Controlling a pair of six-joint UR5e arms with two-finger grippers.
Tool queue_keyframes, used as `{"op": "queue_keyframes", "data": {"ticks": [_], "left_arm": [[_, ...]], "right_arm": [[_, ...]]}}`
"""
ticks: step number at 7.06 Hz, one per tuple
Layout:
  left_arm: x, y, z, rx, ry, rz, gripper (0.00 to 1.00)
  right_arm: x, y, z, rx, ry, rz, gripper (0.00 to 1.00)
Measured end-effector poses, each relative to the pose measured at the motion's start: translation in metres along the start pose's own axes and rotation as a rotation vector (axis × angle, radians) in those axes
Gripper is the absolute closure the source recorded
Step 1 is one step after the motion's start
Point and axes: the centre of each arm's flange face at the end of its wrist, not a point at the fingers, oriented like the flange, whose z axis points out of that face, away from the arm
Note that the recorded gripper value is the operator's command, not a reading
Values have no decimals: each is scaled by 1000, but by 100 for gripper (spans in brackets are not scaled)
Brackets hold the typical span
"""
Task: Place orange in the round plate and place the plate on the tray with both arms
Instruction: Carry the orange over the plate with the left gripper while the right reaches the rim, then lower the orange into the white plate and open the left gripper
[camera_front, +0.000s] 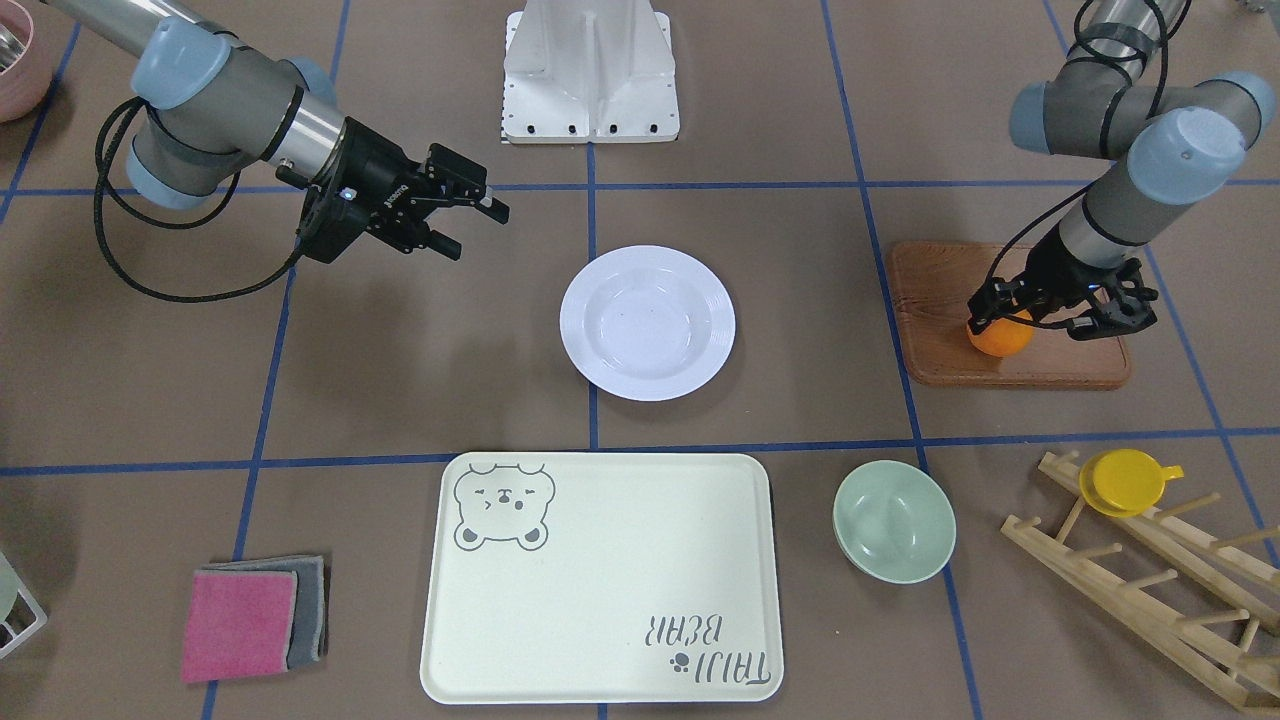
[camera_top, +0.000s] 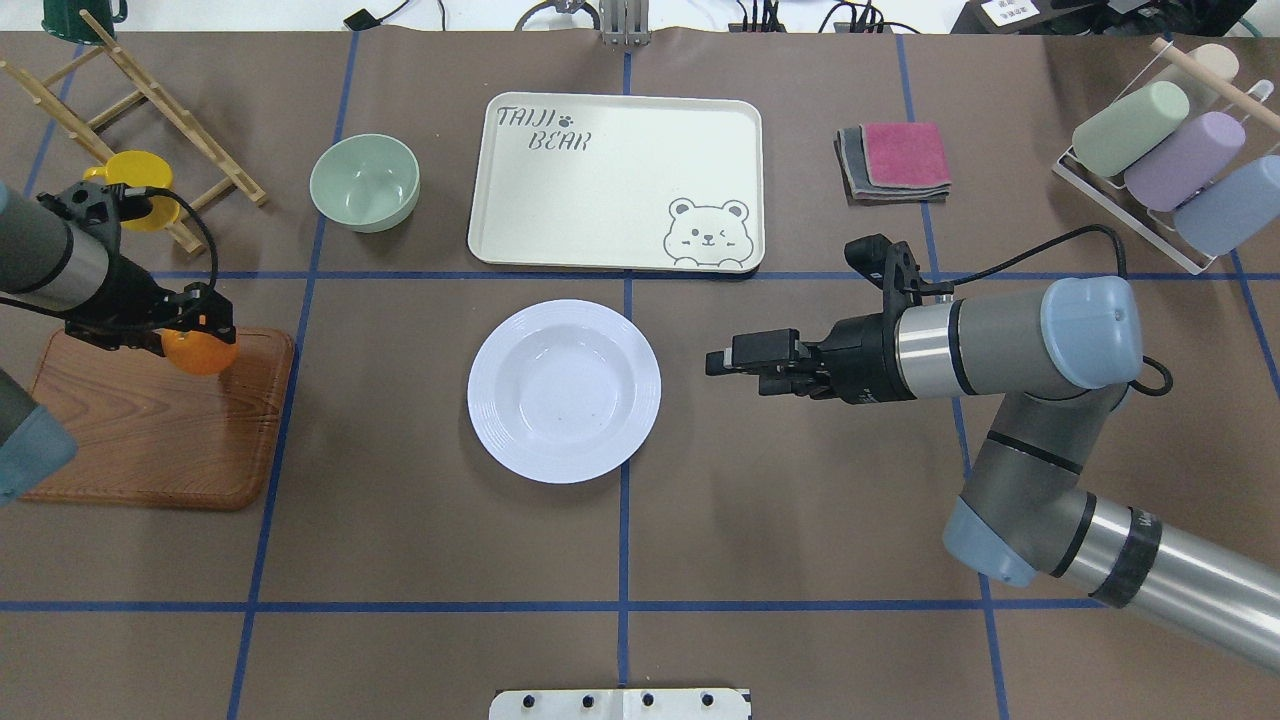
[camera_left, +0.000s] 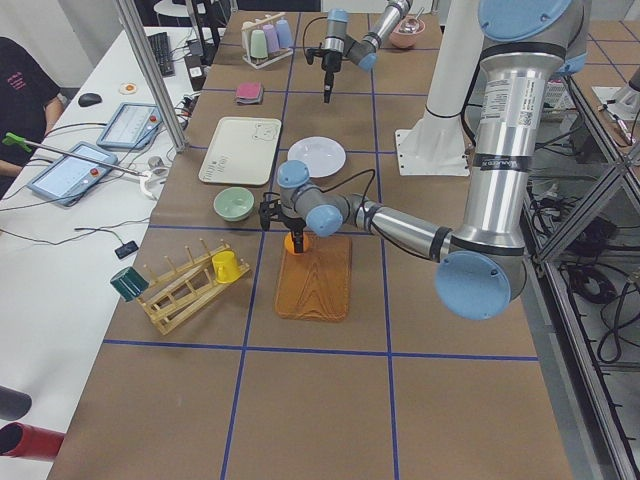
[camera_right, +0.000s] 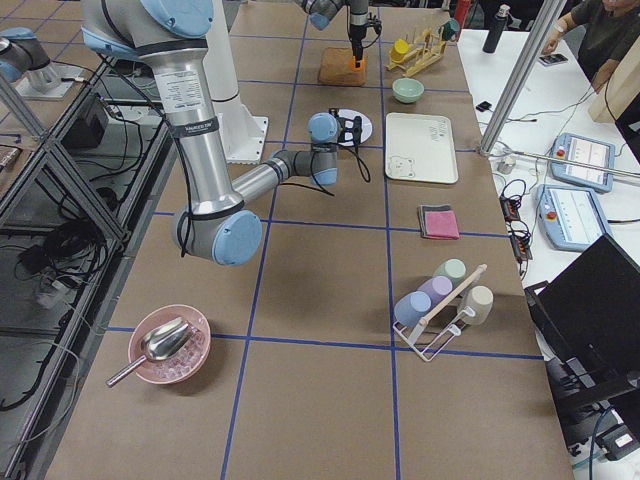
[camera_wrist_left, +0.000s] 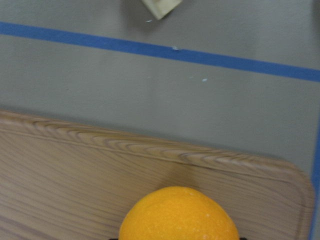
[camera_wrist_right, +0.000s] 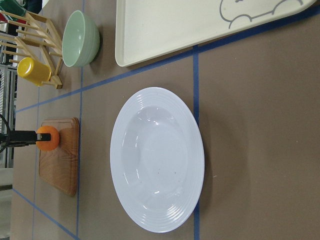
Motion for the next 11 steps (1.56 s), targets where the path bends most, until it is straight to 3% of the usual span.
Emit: {"op": "queue_keyframes", "data": {"ticks": [2, 4, 8, 11], "left_arm": [[114, 20, -7, -31, 45, -81, 29], [218, 61, -3, -40, 36, -116, 28], [304, 118, 20, -44, 32, -116, 20], [332, 132, 36, -57, 42, -115, 16]], "right_arm": [[6, -4, 35, 53, -32, 5, 0], [7, 5, 68, 88, -28, 17, 0], [7, 27, 123, 138, -7, 29, 0], [12, 38, 135, 143, 6, 33, 0]]}}
